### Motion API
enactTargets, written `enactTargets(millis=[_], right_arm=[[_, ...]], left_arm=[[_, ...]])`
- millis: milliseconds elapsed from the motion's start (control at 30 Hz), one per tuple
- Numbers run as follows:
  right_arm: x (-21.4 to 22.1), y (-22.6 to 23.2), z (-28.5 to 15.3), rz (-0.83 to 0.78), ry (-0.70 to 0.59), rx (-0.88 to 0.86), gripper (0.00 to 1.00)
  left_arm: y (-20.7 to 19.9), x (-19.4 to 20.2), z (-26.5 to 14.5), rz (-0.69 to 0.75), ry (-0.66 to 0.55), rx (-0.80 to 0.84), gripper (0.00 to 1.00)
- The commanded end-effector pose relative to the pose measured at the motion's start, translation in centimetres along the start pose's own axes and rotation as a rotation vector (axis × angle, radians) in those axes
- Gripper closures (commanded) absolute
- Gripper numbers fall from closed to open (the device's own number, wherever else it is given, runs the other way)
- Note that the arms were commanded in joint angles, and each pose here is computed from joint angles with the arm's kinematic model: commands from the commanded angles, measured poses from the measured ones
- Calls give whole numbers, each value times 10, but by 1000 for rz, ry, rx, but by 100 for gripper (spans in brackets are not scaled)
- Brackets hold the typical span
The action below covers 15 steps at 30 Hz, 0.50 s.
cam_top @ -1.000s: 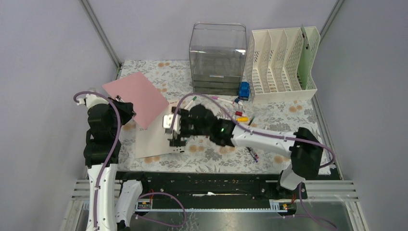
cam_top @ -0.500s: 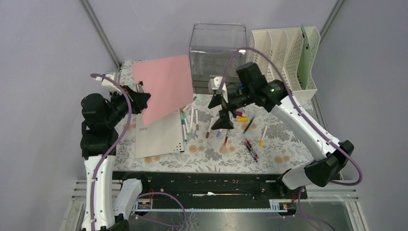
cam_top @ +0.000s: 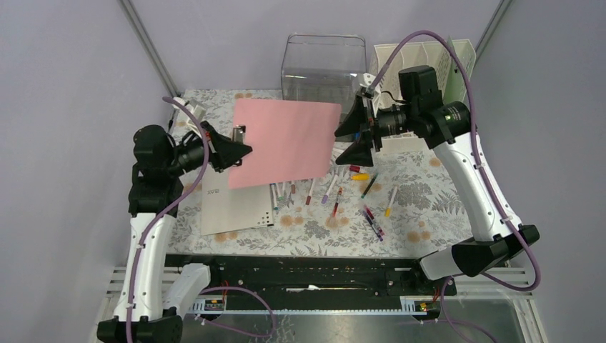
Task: Organize the desk
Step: Place the folder in the storage box.
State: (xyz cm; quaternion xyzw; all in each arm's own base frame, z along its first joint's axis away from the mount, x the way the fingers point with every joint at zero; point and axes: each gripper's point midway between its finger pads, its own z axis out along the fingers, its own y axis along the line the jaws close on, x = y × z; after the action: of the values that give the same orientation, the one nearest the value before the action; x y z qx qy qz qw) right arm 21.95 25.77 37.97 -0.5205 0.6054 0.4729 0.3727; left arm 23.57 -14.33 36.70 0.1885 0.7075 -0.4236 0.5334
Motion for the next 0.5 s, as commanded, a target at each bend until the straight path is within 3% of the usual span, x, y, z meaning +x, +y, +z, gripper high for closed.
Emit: enactTargets(millis=[0,233,467], right_arm=[[-27,8,-14,44,-80,-18,0],[-21,2,-18,-3,-67,4,0],[-6,-13,-17,1,-11,64,0]], left_arm=[[-42,-17,10,138,-21,163,100],[-61,4,40,160,58,243,100],[-68,32,66,210,230,259,100]])
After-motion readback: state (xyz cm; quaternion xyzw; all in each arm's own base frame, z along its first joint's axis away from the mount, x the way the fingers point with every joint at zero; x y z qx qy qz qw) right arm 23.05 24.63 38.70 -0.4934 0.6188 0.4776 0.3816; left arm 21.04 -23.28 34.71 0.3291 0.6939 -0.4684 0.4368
